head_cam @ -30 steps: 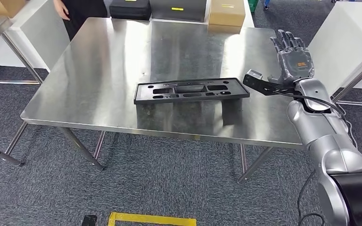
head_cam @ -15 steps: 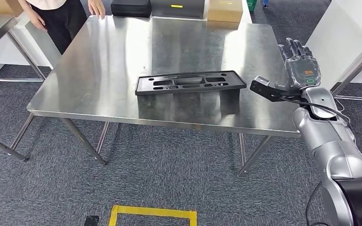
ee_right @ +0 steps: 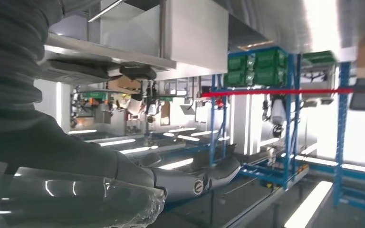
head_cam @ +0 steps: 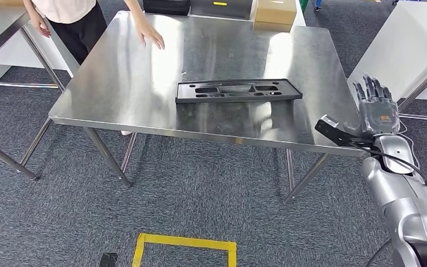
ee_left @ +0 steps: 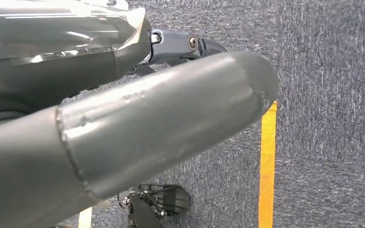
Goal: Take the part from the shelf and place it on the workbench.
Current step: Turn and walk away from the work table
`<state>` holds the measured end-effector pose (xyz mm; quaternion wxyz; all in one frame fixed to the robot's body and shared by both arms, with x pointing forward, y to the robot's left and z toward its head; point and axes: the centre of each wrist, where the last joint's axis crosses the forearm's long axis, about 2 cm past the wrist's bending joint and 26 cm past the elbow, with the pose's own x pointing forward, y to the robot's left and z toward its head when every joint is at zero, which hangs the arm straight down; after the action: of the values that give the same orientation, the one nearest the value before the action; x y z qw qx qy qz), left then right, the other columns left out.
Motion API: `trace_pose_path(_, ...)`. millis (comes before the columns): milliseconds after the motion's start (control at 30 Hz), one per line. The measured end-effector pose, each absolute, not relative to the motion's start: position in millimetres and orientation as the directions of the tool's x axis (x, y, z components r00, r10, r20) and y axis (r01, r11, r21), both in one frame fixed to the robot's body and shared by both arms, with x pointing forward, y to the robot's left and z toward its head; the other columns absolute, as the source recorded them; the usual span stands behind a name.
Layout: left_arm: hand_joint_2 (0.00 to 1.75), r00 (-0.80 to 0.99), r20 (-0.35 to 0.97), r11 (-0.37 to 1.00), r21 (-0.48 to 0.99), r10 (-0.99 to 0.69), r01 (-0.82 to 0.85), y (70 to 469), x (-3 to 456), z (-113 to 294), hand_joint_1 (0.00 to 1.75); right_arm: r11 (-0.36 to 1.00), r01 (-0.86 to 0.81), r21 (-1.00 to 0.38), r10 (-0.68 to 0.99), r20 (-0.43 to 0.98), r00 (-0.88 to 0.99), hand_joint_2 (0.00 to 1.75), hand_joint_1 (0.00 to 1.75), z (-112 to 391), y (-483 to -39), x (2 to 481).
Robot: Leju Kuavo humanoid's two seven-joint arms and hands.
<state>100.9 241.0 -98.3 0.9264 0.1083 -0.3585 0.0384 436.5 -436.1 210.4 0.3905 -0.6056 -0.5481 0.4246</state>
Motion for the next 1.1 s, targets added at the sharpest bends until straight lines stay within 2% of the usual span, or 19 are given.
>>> trace_pose_path(233,0.0,0.734,0.679,0.974,0.171,-0.007,-0.149,240,100,-98,0.0,-0.134,0.34,-0.931,0.988,-0.099,0.117,1.75,0.0,152,-454,381)
trace_pose_path(467,0.0,0.733,0.68,0.973,0.174,-0.008,-0.151,241,99,-99,0.0,-0.106,0.319,-0.942,0.983,-0.051,0.177,1.75,0.0,89,-445,310)
trace_pose_path(767,0.0,0.728,0.686,0.973,0.175,-0.01,-0.152,240,102,-98,0.0,-0.097,0.321,-0.942,0.972,-0.02,0.234,1.75,0.0,77,-445,282)
trace_pose_path(967,0.0,0.732,0.681,0.972,0.182,-0.014,-0.151,239,99,-98,0.0,-0.081,0.27,-0.959,0.978,-0.025,0.206,1.75,0.0,44,-415,226)
trace_pose_path(1100,0.0,0.734,0.679,0.969,0.192,-0.014,-0.158,239,100,-98,0.0,-0.066,0.245,-0.967,0.949,0.015,0.314,1.75,0.0,32,-406,194)
